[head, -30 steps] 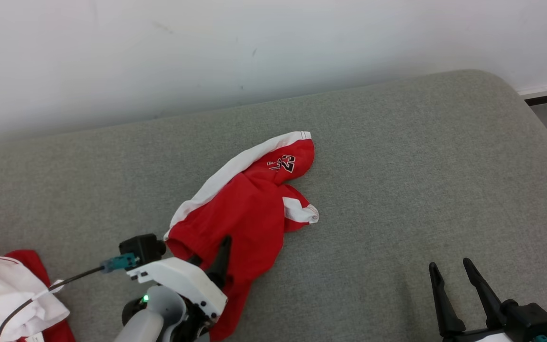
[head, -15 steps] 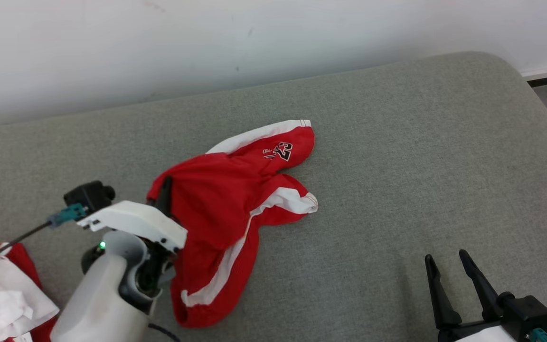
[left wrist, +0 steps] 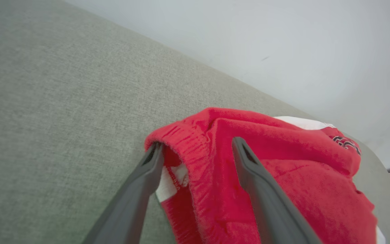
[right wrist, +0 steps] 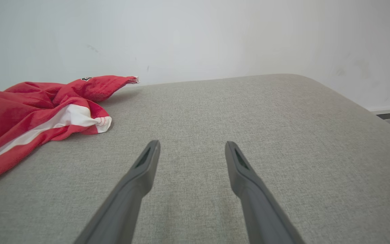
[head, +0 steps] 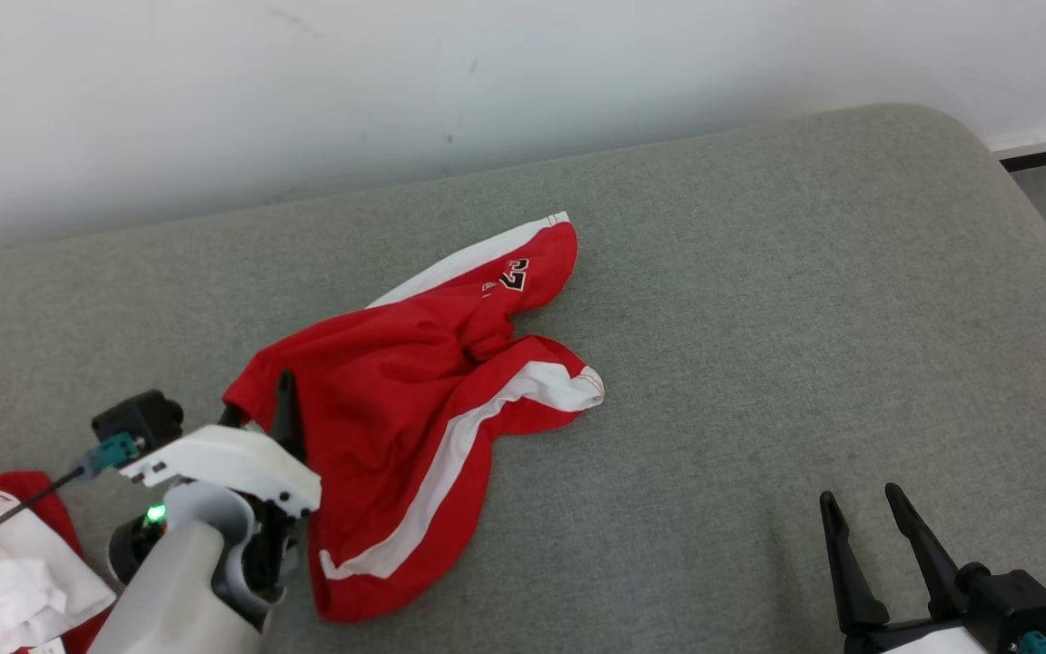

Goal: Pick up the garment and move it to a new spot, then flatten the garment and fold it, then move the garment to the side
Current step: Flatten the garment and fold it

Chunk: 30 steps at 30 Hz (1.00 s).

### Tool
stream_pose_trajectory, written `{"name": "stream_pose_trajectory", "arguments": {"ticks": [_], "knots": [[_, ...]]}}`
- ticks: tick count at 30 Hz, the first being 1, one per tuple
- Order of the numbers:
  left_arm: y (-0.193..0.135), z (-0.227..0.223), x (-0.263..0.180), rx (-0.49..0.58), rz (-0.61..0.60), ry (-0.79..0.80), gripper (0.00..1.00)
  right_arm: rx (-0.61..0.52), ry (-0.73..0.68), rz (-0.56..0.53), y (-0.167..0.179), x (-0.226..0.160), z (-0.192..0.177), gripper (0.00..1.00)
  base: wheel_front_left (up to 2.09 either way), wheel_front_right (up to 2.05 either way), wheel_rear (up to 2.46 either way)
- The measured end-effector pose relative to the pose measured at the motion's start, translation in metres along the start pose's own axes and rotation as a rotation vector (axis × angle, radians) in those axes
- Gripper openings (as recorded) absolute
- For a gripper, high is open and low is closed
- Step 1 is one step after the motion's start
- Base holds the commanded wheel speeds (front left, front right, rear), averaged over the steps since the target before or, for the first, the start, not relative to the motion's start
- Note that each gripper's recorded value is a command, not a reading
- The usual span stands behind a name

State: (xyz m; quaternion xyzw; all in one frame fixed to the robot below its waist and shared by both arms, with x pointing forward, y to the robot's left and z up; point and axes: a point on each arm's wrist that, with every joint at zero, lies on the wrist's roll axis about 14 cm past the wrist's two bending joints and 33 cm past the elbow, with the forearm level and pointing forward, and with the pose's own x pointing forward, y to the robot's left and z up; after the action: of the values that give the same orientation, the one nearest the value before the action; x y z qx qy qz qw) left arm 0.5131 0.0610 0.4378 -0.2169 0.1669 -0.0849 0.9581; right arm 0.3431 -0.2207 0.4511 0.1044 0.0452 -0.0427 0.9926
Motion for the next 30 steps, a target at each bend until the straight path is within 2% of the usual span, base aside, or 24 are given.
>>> {"name": "stream_pose_trajectory", "arguments": {"ticks": [5,11,12,13,14,15,18,24,30], "knots": [[0.013,0.002,-0.022,0.072,0.023,-0.038,1.0,0.006,-0.017,0.013,0.004,-0.003,0.004,1.0,0.0,0.0,0.0],[-0.013,0.022,-0.038,0.14,-0.051,-0.1,1.0,0.011,-0.023,0.028,0.01,-0.006,0.006,1.0,0.0,0.0,0.0],[-0.039,0.037,-0.042,0.175,-0.12,-0.151,1.0,0.011,-0.025,0.029,0.01,-0.007,0.006,1.0,0.0,0.0,0.0],[-0.039,0.037,-0.042,0.175,-0.12,-0.151,1.0,0.011,-0.025,0.029,0.01,-0.007,0.006,1.0,0.0,0.0,0.0],[-0.074,0.031,-0.05,0.213,-0.226,-0.13,1.0,0.01,-0.024,0.028,0.01,-0.008,0.006,1.0,0.0,0.0,0.0],[-0.074,0.031,-0.05,0.213,-0.226,-0.13,1.0,0.01,-0.024,0.028,0.01,-0.008,0.006,1.0,0.0,0.0,0.0],[-0.119,0.002,-0.06,0.235,-0.369,-0.022,1.0,0.01,-0.011,0.023,0.009,-0.008,0.002,1.0,0.0,0.0,0.0],[-0.166,-0.024,-0.054,0.352,-0.521,0.077,1.0,0.013,-0.021,-0.014,0.0,-0.005,0.007,1.0,0.0,0.0,0.0],[-0.196,-0.05,-0.034,0.494,-0.63,0.138,1.0,0.013,-0.002,-0.075,-0.017,-0.007,0.002,1.0,0.0,0.0,0.0]]}}
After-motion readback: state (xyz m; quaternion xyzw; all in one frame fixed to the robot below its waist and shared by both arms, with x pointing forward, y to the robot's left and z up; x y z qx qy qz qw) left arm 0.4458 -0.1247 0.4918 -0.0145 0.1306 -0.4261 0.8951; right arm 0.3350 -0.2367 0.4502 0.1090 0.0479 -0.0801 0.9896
